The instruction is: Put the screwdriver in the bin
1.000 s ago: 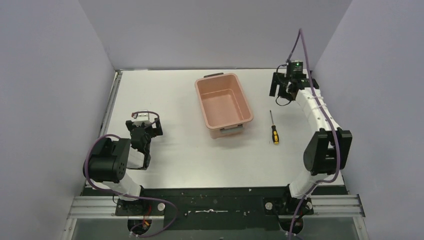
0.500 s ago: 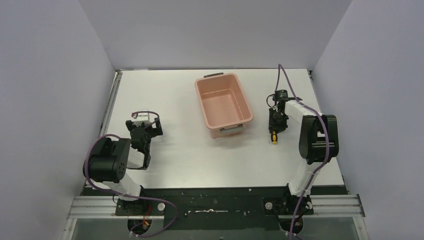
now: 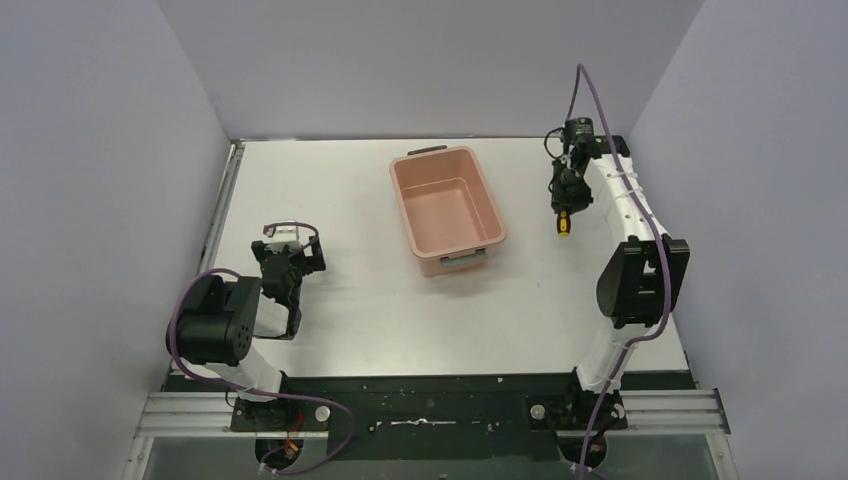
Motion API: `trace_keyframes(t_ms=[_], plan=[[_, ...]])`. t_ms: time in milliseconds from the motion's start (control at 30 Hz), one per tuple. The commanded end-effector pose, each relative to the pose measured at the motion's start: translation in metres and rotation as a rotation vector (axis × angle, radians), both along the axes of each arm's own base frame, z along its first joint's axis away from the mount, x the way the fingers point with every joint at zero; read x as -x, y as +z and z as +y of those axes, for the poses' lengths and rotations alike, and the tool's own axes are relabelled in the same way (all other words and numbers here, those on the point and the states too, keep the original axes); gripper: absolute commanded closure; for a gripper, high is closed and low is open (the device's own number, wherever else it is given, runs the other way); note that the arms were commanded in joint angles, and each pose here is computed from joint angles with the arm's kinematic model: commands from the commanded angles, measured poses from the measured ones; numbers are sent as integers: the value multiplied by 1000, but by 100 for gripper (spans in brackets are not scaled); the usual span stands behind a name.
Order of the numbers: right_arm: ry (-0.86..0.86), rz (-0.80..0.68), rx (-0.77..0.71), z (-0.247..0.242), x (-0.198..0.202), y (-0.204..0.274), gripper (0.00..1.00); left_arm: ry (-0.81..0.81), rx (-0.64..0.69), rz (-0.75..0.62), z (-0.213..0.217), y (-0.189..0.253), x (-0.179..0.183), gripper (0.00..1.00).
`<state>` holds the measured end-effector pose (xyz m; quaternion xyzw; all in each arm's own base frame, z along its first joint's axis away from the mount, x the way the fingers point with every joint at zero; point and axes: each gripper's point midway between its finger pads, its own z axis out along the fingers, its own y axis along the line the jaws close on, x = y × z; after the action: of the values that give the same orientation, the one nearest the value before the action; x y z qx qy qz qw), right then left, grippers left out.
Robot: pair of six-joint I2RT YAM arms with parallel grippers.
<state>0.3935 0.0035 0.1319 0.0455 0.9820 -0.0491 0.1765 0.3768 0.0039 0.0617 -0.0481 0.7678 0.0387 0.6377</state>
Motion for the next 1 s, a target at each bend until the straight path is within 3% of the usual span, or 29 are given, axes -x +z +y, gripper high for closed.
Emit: trace_keyframes(t_ms=[0, 233, 500, 667, 967], plan=[[-23, 7, 57, -2, 23, 67, 100, -11, -3, -40, -1, 11, -4, 3], [-45, -171, -66, 35, 2, 121, 100, -11, -4, -38, -1, 11, -4, 3], [236, -350, -284, 220, -12, 143, 100, -13, -4, -39, -1, 11, -4, 3], [342, -370, -336, 293, -11, 124, 100, -12, -4, -39, -1, 11, -4, 3], [320, -288, -157, 289, -26, 20, 100, -13, -4, -39, -1, 11, -4, 3]])
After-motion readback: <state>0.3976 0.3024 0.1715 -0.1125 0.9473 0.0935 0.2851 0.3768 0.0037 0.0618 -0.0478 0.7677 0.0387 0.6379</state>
